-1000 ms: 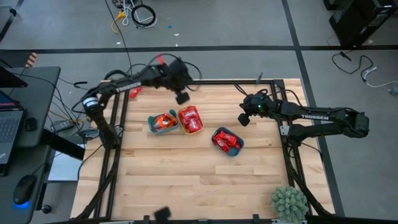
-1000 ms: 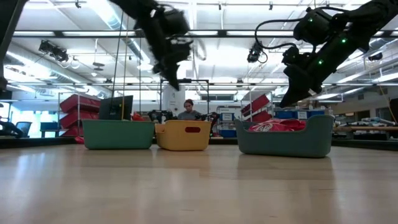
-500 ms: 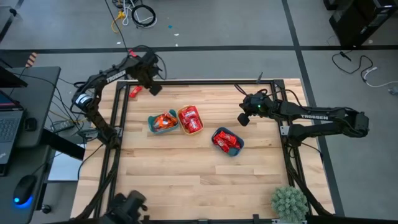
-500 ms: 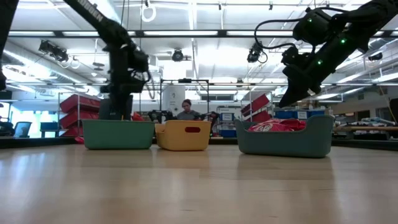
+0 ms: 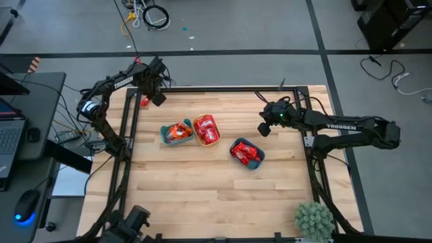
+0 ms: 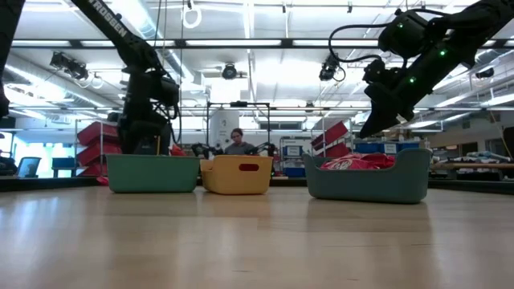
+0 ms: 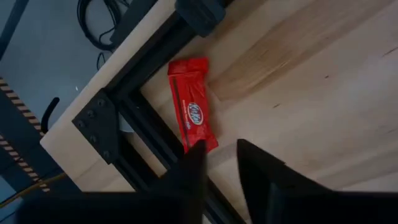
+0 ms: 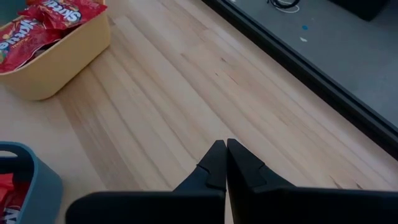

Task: Sort candy
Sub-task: Put the dark red candy into the blue bin, then move the blue bin to the top of the table

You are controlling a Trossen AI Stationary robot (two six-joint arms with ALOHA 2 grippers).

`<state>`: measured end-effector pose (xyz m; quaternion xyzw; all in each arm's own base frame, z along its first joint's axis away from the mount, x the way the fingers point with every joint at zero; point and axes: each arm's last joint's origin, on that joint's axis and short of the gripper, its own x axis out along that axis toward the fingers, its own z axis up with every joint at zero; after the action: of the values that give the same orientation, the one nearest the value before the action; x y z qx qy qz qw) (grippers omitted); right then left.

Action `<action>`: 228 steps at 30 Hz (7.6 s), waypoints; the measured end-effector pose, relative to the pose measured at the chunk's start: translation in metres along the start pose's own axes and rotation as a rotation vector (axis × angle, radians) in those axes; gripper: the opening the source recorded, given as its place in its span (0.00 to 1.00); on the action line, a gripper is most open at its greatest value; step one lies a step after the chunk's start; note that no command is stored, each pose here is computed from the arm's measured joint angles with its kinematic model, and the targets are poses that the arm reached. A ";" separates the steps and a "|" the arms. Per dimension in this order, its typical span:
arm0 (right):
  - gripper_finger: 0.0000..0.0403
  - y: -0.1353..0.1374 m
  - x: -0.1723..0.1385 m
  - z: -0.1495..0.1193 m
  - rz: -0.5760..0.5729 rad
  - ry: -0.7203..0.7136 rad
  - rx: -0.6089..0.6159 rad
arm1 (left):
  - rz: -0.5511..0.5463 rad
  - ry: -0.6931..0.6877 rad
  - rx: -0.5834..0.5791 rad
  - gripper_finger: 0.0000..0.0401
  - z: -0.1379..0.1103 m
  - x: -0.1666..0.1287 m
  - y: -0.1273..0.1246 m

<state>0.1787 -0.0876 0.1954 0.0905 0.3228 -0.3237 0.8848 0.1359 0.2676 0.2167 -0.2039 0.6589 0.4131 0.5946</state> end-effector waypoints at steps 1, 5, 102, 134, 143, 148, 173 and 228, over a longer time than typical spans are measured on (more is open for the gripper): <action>0.00 0.000 0.000 0.000 0.000 0.000 0.000 | 0.000 -0.001 0.000 0.25 0.000 0.000 0.000; 0.00 0.001 0.000 0.000 0.019 0.003 -0.002 | 0.001 0.003 -0.048 0.40 0.001 0.002 0.000; 0.00 0.002 -0.001 -0.007 -0.009 0.064 0.018 | -0.605 -1.109 1.262 0.13 0.007 -0.107 -0.370; 0.00 0.050 -0.016 0.000 0.545 -0.021 -0.077 | -0.506 -1.239 0.816 0.01 0.004 -0.113 -0.269; 0.00 0.088 -0.034 -0.009 0.724 -0.034 -0.137 | -0.601 -1.533 0.551 0.01 -0.064 -0.113 -0.203; 0.00 0.107 -0.024 -0.014 0.742 0.037 -0.139 | -0.680 -1.614 0.433 0.01 -0.093 -0.109 -0.180; 0.00 0.113 -0.015 -0.004 0.446 0.284 -0.026 | -0.755 -1.612 0.364 0.01 -0.113 -0.091 -0.169; 0.00 0.030 0.091 0.001 0.044 0.238 0.081 | -0.770 -1.562 0.349 0.01 -0.113 -0.088 -0.171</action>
<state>0.2508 -0.1114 0.1371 0.1708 0.4101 -0.3037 0.8429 0.2144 0.0610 0.2431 0.0221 0.0044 0.0993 0.9948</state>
